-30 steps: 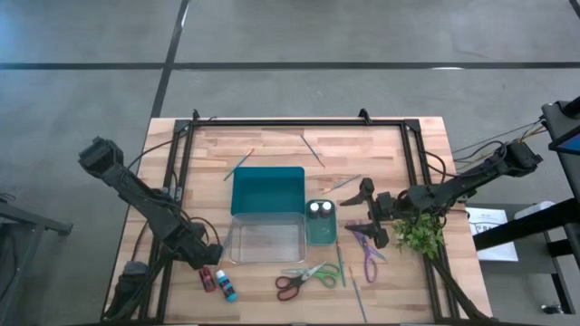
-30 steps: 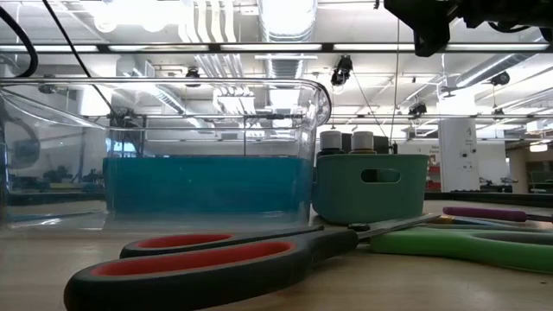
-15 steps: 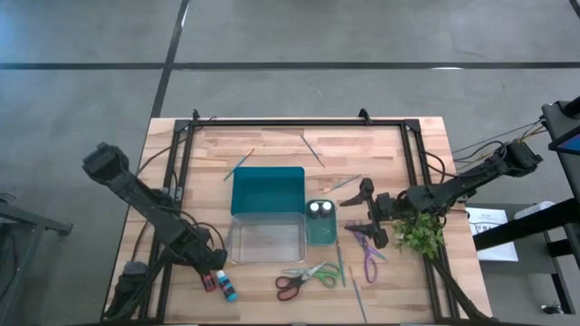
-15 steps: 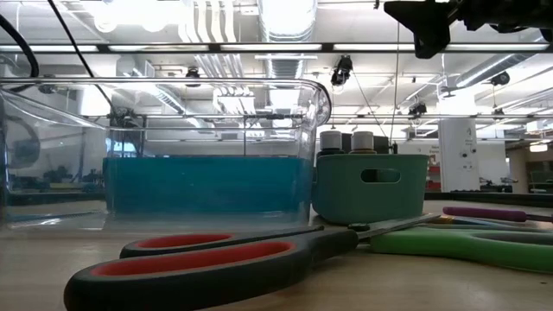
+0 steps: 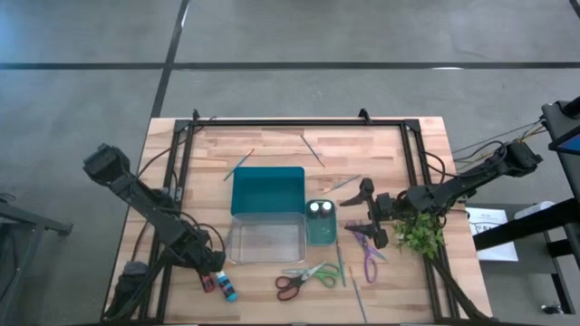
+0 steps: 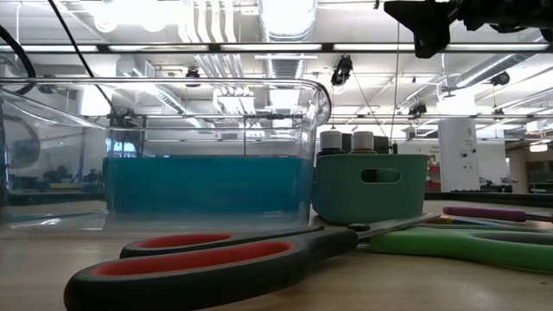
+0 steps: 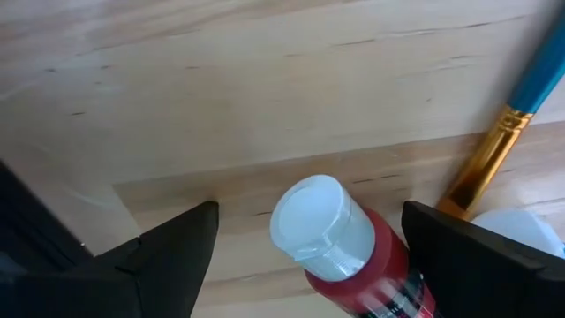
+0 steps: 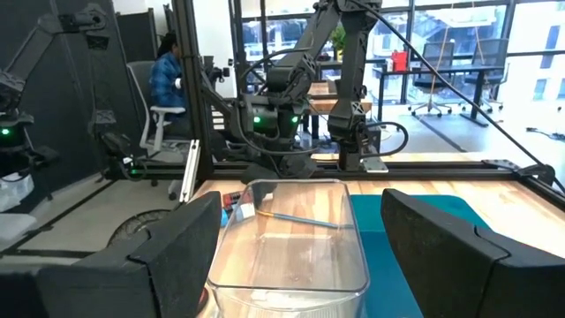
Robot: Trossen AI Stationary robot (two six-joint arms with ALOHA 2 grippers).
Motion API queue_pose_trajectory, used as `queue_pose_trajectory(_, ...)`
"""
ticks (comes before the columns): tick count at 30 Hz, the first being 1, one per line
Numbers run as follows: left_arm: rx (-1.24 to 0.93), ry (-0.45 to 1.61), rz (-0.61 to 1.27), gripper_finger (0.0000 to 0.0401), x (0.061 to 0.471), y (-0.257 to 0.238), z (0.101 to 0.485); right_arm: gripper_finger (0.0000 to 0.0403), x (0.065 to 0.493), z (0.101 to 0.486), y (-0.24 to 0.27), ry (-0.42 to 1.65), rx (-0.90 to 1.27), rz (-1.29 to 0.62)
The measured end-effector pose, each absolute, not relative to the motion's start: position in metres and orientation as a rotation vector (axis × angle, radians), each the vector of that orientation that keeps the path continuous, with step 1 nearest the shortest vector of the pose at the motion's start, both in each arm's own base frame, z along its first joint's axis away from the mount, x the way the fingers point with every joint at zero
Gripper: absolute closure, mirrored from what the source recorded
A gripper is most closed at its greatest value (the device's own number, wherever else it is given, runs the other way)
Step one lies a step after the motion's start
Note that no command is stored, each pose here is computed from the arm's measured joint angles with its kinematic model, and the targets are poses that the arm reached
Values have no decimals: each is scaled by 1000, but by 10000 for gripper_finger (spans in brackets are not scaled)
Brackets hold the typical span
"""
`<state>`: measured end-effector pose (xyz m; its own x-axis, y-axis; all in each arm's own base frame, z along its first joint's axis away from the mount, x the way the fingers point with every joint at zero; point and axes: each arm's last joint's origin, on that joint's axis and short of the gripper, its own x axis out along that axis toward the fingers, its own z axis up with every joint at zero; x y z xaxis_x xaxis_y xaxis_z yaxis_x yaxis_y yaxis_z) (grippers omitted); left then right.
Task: Pick & Place Paint Supplies
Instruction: Put the red paint bottle into the green bin
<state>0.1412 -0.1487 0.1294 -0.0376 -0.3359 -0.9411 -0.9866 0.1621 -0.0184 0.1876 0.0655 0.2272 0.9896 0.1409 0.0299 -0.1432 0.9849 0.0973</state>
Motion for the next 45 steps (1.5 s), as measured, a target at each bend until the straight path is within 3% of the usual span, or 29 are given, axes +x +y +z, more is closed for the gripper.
queue_pose_trajectory(4,-1320,1539,913,66,141,-148,129,94,188,227,65,-23,103,143)
queue_pose_trajectory(14,-1321,1554,912,208,140,-148,129,94,188,227,65,-23,104,143)
queue_pose_trajectory(20,-1309,1559,898,262,140,-148,128,94,188,227,65,-22,106,143)
queue_pose_trajectory(45,-1179,1572,828,270,138,-145,128,94,188,226,66,-12,100,163)
